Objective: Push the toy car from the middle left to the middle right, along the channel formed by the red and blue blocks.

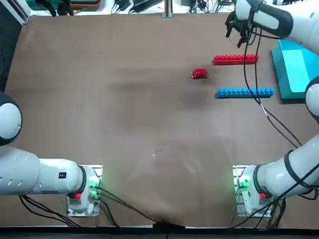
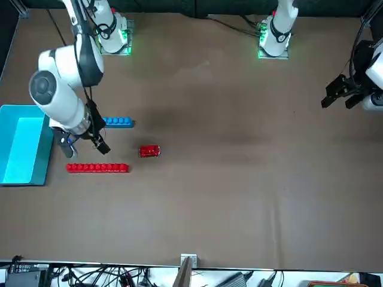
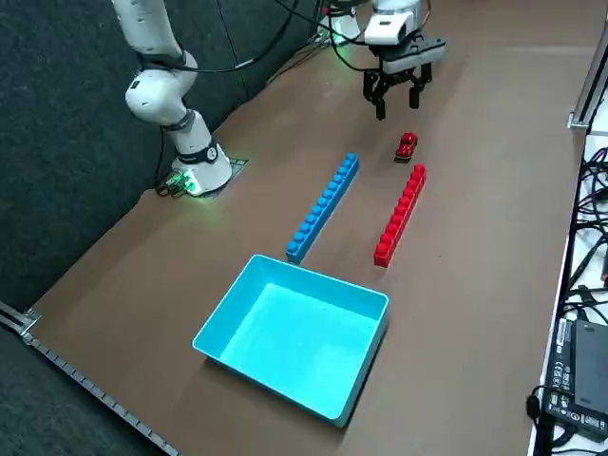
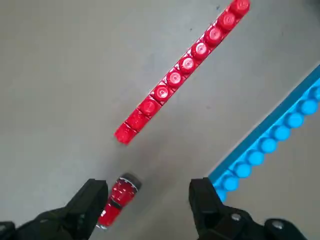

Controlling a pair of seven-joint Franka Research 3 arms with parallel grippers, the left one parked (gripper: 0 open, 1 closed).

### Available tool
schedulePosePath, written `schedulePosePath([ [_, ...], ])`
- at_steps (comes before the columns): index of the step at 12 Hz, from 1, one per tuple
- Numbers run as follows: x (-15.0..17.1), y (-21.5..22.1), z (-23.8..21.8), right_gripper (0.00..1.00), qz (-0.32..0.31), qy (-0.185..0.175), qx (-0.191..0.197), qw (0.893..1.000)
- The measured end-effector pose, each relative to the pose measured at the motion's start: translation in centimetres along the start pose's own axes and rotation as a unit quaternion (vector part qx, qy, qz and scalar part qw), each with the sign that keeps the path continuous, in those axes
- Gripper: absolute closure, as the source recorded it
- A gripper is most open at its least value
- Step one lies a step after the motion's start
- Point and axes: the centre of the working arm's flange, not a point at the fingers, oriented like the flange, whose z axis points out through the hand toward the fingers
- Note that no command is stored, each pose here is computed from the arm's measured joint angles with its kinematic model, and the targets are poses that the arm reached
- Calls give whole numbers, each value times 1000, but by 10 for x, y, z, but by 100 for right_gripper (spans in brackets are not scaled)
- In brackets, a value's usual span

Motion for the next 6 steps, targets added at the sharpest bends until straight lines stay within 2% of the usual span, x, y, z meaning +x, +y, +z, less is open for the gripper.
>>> schedulePosePath([
  [6, -25, -12, 62, 0, 86, 11, 29, 996],
])
